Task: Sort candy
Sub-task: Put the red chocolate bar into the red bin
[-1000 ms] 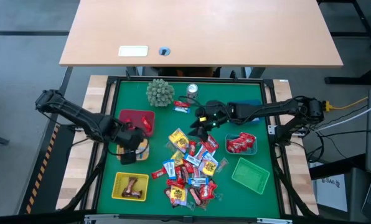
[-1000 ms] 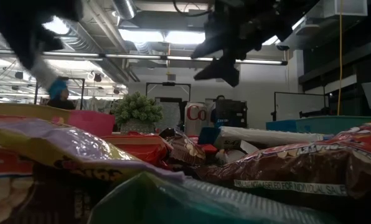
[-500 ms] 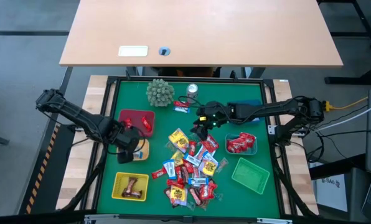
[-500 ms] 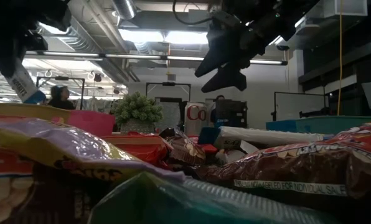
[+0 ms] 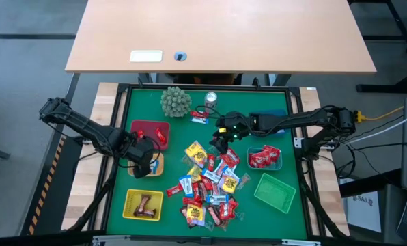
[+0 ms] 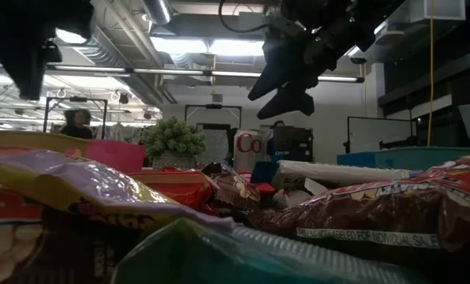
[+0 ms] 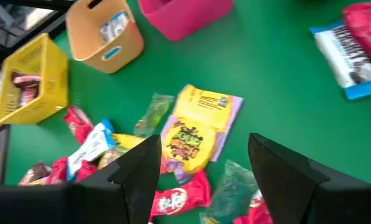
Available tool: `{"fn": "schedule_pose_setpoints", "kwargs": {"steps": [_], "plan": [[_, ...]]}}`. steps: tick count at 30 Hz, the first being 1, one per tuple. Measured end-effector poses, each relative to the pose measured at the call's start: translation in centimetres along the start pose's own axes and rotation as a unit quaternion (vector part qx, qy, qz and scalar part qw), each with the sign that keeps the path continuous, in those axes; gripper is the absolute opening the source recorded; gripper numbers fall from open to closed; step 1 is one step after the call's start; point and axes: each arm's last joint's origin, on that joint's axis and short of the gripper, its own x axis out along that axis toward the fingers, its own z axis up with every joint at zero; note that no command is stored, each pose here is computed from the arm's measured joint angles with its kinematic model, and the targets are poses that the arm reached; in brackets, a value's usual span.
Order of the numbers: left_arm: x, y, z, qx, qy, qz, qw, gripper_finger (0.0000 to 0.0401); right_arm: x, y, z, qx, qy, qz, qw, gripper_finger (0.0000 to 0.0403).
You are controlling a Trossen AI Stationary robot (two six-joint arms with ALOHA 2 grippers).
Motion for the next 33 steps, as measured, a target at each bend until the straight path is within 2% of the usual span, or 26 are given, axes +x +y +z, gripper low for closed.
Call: {"fn": "schedule_pose_setpoints", "kwargs": {"steps": [6, 15, 23, 30, 33], "plan": [[-0.1, -0.4, 0.9, -0.012, -0.086, 0.011, 0.996, 0.0115, 0.0, -0.5, -0.3, 0.001, 0.0, -0.059, 0.998, 0.0238], [-0.4, -1.1, 2.2, -0.04, -0.196, 0.017, 0.98, 0.0115, 0.5, -1.3, -0.9, -0.001, 0.006, -0.133, 0.991, 0.0238], [-0.5, -1.3, 2.4, -0.045, -0.208, 0.01, 0.977, 0.0115, 3.1, -2.2, -2.3, 0.004, 0.048, -0.149, 0.988, 0.0238], [-0.5, -1.3, 2.4, -0.045, -0.209, 0.01, 0.977, 0.0115, 4.7, -2.6, -3.5, 0.014, 0.101, -0.112, 0.988, 0.0238], [-0.5, -1.3, 2.4, -0.045, -0.209, 0.01, 0.977, 0.0115, 4.7, -2.4, -3.8, 0.009, 0.108, -0.118, 0.987, 0.0238]]}}
